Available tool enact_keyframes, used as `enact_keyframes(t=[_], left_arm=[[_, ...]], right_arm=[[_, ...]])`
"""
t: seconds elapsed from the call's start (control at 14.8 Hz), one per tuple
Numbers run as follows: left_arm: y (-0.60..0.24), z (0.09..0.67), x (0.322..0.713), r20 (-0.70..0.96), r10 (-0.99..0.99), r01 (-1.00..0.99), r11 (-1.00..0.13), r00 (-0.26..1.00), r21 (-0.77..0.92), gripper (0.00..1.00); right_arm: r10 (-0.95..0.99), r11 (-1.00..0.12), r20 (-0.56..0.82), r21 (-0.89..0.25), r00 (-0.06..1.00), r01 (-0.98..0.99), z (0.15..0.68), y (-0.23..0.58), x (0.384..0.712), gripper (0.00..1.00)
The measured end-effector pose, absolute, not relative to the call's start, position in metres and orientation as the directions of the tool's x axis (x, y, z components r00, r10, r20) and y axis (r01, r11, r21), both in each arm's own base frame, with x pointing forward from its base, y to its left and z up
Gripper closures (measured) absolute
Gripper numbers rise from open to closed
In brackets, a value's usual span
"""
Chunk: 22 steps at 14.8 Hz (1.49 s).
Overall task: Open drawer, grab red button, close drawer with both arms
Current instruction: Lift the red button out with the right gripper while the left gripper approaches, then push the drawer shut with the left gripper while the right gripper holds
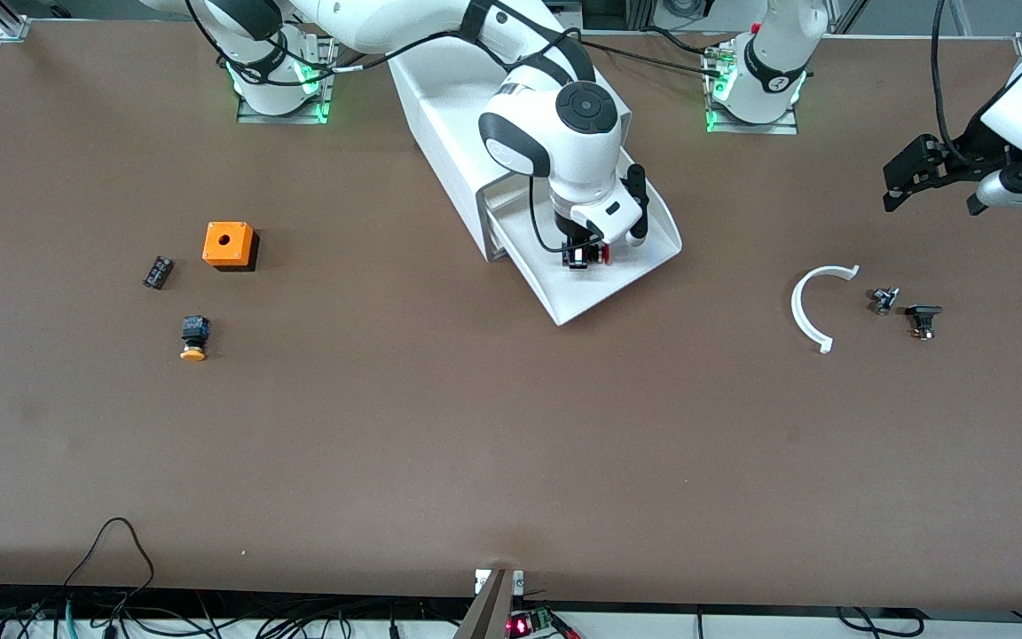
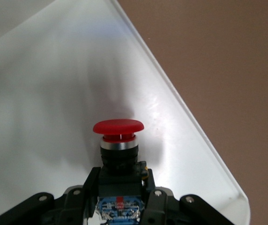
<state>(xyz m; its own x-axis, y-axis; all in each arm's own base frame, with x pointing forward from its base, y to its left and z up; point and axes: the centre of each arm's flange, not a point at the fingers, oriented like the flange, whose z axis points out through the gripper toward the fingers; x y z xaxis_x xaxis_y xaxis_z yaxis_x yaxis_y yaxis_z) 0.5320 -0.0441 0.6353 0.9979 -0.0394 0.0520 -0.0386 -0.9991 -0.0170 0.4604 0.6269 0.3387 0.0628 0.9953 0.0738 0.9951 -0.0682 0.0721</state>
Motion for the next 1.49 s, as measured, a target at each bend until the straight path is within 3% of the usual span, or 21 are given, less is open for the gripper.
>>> enact_keyframes(t=[0.47, 0.61, 0.88, 1.01, 1.22, 1.49], left_arm=[[-0.045, 0.623, 0.542, 0.049, -0.041, -0.04, -0.999, 0.998, -0.013, 0.0], [-0.052, 0.612, 0.546, 0.033, -0.032, -0.031, -0.999, 0.999, -0.011, 0.0], [-0.101, 0.565, 0.55, 0.042, 0.071, 0.071, -0.997, 0.997, 0.0, 0.0], [-0.134, 0.526, 0.549, 0.064, 0.143, 0.142, -0.99, 0.988, 0.017, 0.0], [-0.18, 0.461, 0.539, 0.092, 0.231, 0.226, -0.972, 0.969, 0.058, 0.0], [-0.197, 0.392, 0.532, 0.112, 0.309, 0.296, -0.948, 0.944, 0.119, 0.0]], right_arm=[[0.915, -0.392, 0.164, 0.145, 0.369, 0.908, 0.431, 0.599, 0.486, 0.59], [0.854, -0.515, 0.178, 0.143, 0.49, 0.845, 0.452, 0.57, 0.511, 0.59], [0.694, -0.716, 0.203, 0.087, 0.691, 0.693, 0.491, 0.456, 0.593, 0.59], [0.61, -0.792, 0.17, 0.093, 0.774, 0.603, 0.484, 0.399, 0.62, 0.59], [0.389, -0.919, 0.104, 0.109, 0.915, 0.378, 0.45, 0.349, 0.631, 0.59], [0.197, -0.972, 0.014, 0.133, 0.98, 0.193, 0.402, 0.289, 0.639, 0.59]])
